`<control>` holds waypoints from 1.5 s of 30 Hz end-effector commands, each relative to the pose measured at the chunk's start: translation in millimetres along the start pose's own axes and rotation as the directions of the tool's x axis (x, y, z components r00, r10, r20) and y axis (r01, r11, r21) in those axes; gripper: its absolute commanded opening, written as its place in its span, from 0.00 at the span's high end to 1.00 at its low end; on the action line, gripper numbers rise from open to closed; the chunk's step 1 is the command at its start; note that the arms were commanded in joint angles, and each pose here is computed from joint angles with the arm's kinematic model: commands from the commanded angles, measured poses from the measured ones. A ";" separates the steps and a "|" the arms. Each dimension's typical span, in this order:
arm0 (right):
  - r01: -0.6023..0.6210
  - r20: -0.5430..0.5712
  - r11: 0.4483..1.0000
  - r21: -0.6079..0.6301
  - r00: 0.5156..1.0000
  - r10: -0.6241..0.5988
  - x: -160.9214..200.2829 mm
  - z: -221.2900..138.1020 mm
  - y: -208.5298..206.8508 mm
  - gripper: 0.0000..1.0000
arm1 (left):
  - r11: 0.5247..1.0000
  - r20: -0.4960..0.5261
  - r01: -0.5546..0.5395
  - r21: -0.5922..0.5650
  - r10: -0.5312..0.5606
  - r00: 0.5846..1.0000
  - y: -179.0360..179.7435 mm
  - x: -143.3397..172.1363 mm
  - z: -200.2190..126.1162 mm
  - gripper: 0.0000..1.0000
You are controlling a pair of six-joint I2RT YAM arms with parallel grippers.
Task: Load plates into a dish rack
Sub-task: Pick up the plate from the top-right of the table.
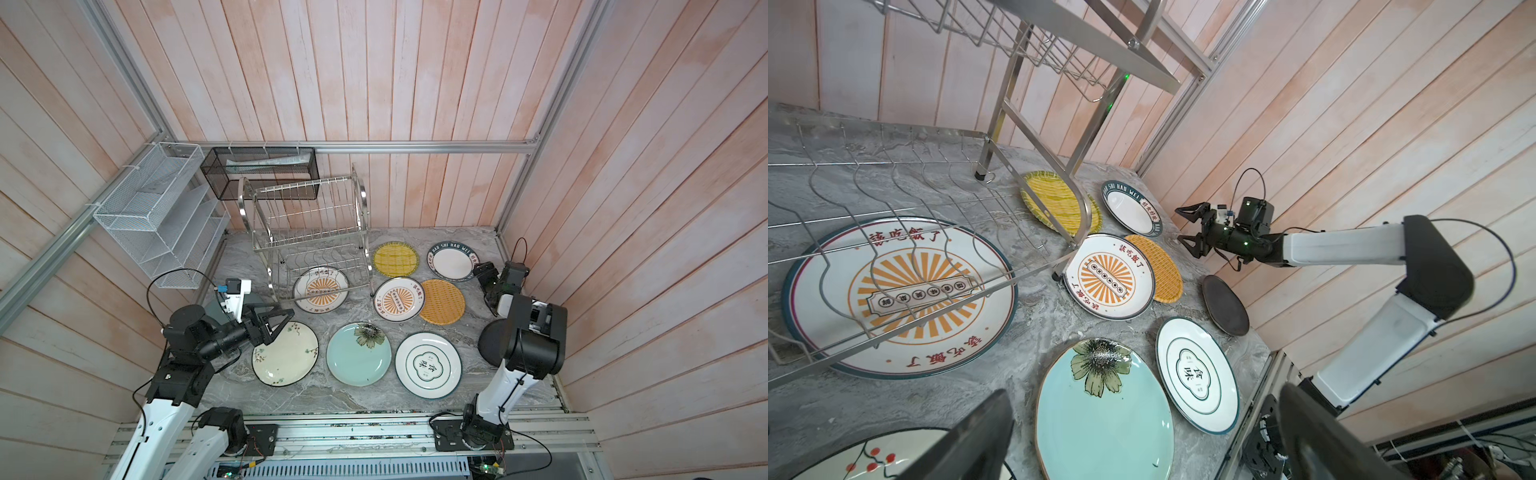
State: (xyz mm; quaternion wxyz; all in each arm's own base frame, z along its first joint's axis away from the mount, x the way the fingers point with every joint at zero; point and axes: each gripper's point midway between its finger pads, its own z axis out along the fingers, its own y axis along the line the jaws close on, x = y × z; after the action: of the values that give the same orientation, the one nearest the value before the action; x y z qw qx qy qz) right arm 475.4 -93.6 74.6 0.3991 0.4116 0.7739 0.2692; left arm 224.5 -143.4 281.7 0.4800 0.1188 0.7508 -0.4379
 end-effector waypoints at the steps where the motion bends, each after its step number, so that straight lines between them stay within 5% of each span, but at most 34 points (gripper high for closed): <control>1: -0.004 -0.071 1.000 -0.021 0.997 0.003 3.2 14.0 4.2 0.19 | 0.998 0.004 -0.042 0.040 0.042 0.999 -7.0 1.1 0.4 0.00; 17: -0.107 -0.221 0.994 -0.004 0.970 0.104 7.3 74.1 -16.4 0.54 | 0.998 -0.007 -0.014 -0.062 0.014 1.000 12.1 5.5 3.0 0.00; 32: -0.108 -0.259 0.993 -0.040 0.961 0.094 17.7 83.1 -18.8 0.79 | 0.996 -0.007 -0.007 -0.087 0.007 1.000 17.0 5.3 3.4 0.00; 38: -0.113 -0.243 0.989 -0.094 0.966 0.087 12.3 79.4 -6.3 1.00 | 0.996 -0.006 -0.010 -0.092 0.009 1.000 17.7 5.0 3.3 0.00; 45: -0.134 -0.191 0.979 -0.155 0.976 0.104 -3.8 59.7 20.0 1.00 | 0.995 -0.007 -0.004 -0.104 0.003 1.000 20.3 6.1 3.5 0.00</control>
State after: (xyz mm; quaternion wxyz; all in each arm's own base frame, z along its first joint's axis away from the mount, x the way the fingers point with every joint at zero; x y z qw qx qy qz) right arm 534.8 -79.7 31.8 0.3236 0.3958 0.7714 0.3790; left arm 234.7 -137.2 269.0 0.4827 0.0963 0.7692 -0.4075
